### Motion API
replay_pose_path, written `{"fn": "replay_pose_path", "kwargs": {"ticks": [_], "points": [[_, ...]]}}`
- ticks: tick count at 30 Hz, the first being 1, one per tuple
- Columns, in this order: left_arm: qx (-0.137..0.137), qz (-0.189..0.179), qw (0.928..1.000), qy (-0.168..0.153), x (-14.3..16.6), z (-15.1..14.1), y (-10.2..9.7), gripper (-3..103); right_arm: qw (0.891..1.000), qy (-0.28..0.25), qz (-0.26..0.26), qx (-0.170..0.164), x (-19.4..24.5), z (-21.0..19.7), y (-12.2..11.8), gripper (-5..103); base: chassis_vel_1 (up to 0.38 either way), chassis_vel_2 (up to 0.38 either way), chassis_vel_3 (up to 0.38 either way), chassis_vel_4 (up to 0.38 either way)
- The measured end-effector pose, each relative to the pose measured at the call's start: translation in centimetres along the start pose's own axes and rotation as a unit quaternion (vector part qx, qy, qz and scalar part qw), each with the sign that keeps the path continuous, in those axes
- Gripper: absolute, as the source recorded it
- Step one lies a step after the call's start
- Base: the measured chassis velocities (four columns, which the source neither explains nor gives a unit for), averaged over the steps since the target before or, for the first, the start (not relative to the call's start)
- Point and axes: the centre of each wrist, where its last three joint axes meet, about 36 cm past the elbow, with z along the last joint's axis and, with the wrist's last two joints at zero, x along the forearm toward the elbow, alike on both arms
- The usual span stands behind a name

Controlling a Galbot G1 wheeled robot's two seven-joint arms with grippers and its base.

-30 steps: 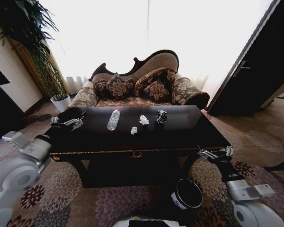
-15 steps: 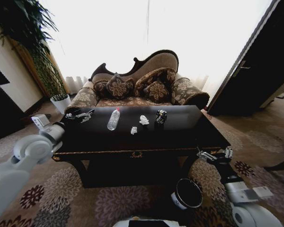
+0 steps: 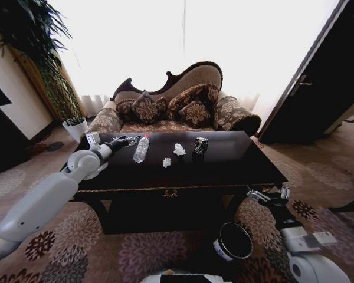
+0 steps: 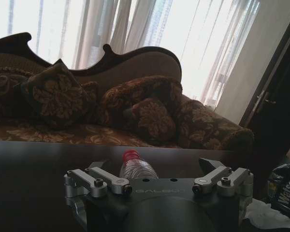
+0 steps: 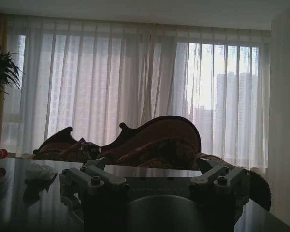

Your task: Move to the front of the table and place the trash on the table into the trash bin.

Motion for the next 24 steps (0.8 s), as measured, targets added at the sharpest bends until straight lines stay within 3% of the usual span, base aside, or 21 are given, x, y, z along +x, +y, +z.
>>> {"fn": "replay_pose_path", "kwargs": {"ticks": [11, 15, 24], "points": [[0.015, 0.008, 0.9975, 0.069, 0.3, 1.2, -2.4, 100, 1.000, 0.002, 0.001, -0.001, -0.2, 0.4, -0.2, 100, 0.000, 0.000, 0.000, 0.000], [0.013, 0.006, 0.9952, 0.097, 0.5, -0.1, -3.6, 100, 1.000, 0.003, 0.001, -0.001, -0.2, 0.4, -0.2, 100, 0.000, 0.000, 0.000, 0.000], [0.015, -0.022, 0.9918, 0.125, -0.8, -2.0, -4.2, 100, 1.000, 0.006, 0.002, -0.002, -0.1, 0.7, -0.2, 100, 0.000, 0.000, 0.000, 0.000]]}}
